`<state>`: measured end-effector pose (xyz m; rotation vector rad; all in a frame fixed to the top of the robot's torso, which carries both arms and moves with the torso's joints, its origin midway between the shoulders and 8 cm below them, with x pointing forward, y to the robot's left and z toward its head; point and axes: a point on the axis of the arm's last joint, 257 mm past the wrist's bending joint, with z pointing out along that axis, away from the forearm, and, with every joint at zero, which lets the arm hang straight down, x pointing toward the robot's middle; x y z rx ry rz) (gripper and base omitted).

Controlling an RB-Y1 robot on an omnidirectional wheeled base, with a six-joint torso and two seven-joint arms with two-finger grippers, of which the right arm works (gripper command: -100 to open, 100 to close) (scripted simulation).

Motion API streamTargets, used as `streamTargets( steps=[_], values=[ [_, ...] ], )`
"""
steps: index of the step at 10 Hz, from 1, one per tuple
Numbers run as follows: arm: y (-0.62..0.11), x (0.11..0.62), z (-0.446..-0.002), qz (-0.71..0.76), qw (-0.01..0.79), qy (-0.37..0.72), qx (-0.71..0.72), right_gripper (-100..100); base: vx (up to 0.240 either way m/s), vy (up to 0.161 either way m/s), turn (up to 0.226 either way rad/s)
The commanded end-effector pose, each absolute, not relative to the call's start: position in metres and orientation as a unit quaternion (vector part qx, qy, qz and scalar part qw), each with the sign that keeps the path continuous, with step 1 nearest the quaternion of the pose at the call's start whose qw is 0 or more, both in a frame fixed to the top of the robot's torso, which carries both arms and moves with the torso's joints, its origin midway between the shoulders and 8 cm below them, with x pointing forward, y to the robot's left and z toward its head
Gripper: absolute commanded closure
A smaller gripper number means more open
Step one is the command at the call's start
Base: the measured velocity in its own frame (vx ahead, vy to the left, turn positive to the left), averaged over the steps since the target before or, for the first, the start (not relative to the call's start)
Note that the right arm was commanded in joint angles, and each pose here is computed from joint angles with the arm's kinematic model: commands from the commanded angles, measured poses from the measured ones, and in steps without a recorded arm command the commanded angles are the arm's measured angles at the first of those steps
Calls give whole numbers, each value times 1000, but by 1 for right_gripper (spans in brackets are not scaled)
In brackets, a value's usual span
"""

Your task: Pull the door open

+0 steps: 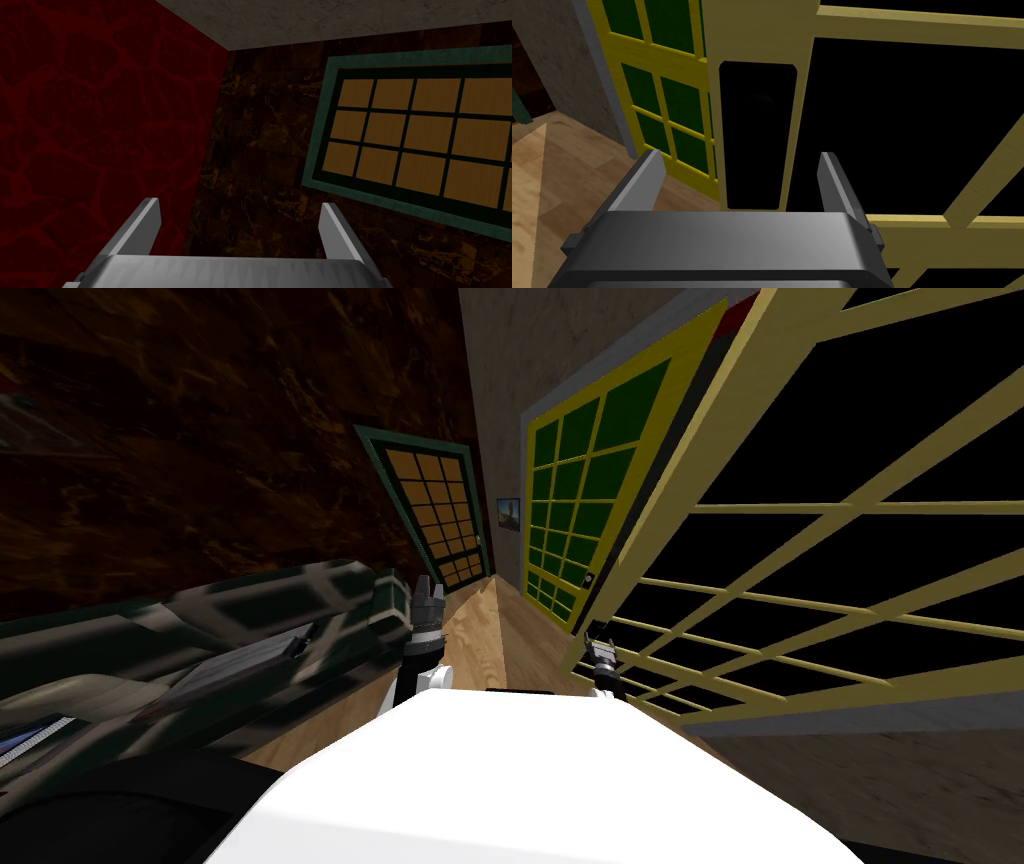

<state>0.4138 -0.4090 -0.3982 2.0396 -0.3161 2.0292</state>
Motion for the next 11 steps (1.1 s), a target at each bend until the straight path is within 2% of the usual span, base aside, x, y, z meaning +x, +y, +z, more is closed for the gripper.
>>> streamTargets(
  steps=[1, 3, 5, 6, 11],
  values=[
    [-421, 408, -399, 696, 128, -113, 698, -100, 85, -27, 63],
    [-443, 398, -398, 695, 136, -122, 695, -100, 212, -24, 133],
    [-441, 398, -398, 695, 135, -121, 696, -100, 94, -15, 1],
    [-441, 398, -398, 695, 135, -121, 696, 100, -6, 4, 8],
    [-441, 398, -398, 695, 135, -121, 696, 100, -5, -2, 1]
  ],
)
